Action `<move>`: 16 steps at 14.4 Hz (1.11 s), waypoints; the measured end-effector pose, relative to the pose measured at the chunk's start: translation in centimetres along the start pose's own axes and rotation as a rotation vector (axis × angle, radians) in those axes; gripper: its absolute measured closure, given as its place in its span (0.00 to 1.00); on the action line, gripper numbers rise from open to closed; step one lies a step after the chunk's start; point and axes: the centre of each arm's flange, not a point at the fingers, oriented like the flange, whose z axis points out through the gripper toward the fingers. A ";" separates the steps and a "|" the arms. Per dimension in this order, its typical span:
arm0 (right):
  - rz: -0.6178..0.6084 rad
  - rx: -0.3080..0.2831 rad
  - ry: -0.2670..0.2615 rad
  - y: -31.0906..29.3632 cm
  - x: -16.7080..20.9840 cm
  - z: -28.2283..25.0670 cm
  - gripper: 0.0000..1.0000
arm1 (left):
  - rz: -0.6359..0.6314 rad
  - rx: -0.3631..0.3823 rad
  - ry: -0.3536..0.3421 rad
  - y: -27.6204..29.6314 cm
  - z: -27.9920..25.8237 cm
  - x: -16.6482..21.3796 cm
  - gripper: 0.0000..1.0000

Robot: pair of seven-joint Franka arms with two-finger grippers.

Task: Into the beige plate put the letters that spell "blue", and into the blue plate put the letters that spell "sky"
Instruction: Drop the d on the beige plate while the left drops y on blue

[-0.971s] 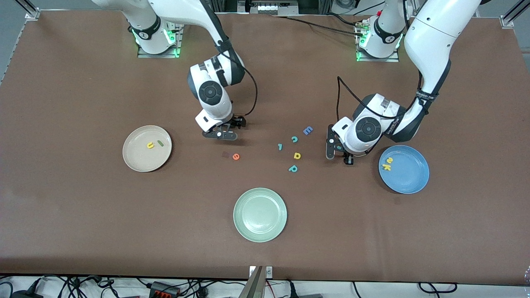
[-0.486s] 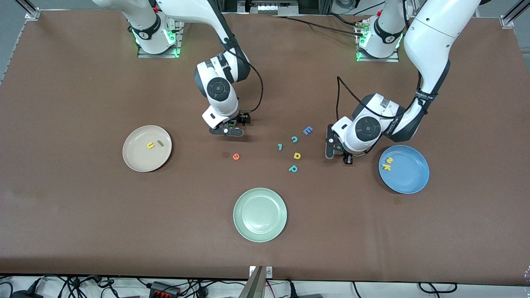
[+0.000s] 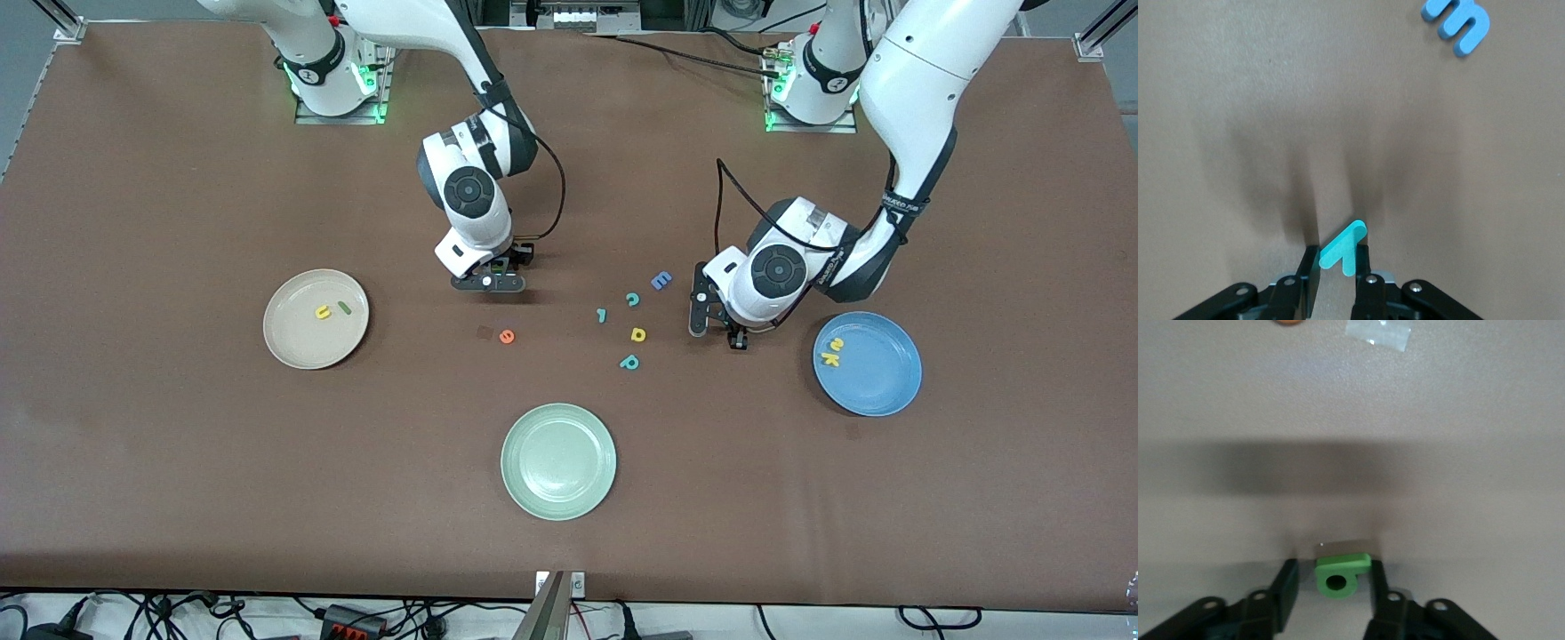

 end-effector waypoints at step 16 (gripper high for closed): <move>0.066 0.028 0.057 2.5 3.9 -4.5 0.70 | -0.396 -0.122 -0.063 -3.3 -8.3 -22.5 0.70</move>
